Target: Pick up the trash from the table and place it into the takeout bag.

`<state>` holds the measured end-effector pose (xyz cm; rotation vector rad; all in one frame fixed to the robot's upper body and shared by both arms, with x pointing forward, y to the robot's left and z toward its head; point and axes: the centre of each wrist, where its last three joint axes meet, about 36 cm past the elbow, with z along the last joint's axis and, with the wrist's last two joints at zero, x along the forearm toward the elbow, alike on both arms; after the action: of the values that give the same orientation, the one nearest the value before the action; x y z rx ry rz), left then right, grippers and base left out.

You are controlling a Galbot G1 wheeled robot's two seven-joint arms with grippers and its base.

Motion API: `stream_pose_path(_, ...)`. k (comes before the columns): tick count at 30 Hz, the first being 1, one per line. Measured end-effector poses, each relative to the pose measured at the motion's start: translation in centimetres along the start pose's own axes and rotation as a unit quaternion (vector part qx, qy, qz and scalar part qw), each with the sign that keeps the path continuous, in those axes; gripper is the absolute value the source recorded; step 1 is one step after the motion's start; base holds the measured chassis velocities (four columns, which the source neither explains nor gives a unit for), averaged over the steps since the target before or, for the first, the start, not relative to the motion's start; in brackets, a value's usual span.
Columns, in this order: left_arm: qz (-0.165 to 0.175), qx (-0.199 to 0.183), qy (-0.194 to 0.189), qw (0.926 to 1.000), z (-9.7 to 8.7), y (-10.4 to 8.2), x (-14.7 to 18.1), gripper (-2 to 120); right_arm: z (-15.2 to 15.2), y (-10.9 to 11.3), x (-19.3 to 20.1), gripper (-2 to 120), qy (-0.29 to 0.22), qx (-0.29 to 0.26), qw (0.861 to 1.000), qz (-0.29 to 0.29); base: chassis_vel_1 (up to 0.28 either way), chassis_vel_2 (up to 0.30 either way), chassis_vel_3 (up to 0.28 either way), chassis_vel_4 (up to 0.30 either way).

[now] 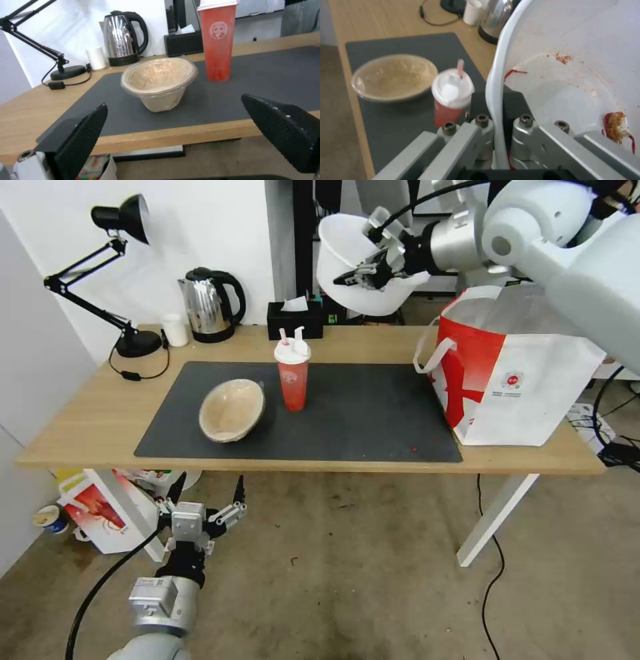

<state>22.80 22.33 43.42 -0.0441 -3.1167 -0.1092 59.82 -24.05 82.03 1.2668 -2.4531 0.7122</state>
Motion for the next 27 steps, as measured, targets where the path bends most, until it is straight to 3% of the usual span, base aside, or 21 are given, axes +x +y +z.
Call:
stream_pose_path(16,0.000,0.000,0.000,1.0000,0.0,0.0,0.0,100,4.1,-1.6,4.3,0,0.023,-0.021,0.999,0.034,0.000,0.000,0.000,0.000)
stream_pose_path(27,0.000,0.000,0.000,1.0000,0.0,0.0,0.0,100,8.7,-3.2,7.9,0,0.038,-0.051,0.996,0.070,0.000,0.000,0.000,0.000)
